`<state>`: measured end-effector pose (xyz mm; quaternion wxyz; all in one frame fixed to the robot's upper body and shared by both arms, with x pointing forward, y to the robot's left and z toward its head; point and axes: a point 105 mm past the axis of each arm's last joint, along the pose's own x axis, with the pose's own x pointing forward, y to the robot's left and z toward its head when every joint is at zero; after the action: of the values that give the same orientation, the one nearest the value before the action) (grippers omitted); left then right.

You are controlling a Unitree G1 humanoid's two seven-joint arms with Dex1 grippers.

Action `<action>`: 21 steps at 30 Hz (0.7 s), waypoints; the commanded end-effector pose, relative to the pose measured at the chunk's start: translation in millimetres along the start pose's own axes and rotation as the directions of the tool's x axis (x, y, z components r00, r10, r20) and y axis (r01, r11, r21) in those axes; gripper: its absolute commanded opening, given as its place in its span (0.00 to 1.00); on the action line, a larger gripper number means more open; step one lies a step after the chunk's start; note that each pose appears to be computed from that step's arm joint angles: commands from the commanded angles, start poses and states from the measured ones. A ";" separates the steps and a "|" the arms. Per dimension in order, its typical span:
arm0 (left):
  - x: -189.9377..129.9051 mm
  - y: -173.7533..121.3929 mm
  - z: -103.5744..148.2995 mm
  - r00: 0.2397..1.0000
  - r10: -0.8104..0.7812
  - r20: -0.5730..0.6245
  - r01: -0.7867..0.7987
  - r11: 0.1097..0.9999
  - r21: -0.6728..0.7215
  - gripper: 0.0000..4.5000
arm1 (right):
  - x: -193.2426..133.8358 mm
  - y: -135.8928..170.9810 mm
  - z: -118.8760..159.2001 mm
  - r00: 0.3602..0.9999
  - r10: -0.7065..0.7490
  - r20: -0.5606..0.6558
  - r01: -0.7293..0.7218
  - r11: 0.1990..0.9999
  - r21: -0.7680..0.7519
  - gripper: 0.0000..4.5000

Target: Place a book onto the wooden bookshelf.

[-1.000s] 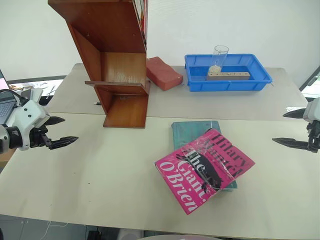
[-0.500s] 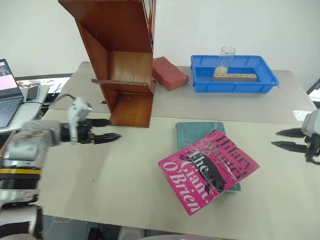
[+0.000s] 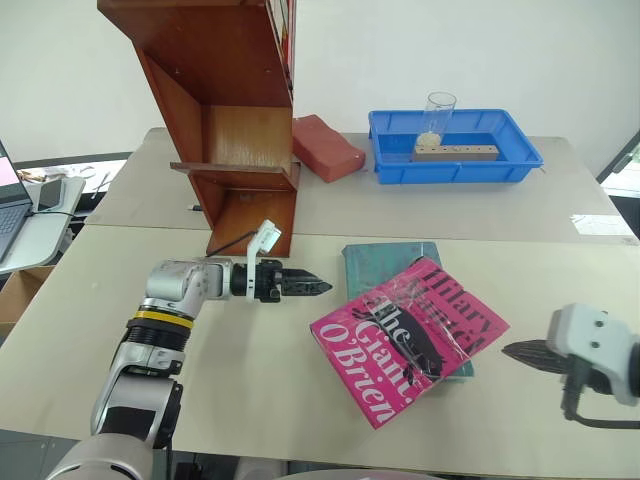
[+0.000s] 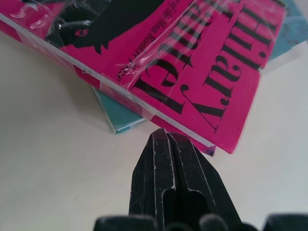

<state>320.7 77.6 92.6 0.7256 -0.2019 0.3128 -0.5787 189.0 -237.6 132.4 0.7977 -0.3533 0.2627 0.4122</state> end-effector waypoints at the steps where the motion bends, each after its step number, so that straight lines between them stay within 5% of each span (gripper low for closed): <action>1: 11.0 -3.5 -2.4 0.999 -0.032 -0.015 0.032 0.999 0.011 1.00 | 8.8 -4.4 -1.1 1.000 -0.022 -0.004 0.022 0.999 -0.035 0.01; 14: 29.2 -10.2 -31.4 0.997 -0.079 0.010 0.080 0.987 -0.143 1.00 | 41.9 -34.6 28.2 0.991 -0.033 0.133 0.047 0.993 -0.105 0.01; 21: 23.8 -18.2 -12.1 0.982 -0.082 0.171 0.118 0.970 -0.211 1.00 | 54.3 -40.5 37.6 0.987 -0.006 0.164 0.029 0.990 -0.137 0.01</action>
<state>299.7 47.8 75.0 0.6904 -0.3295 0.3322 -0.5518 253.0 -203.5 122.7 0.7946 -0.3641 0.1884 0.4479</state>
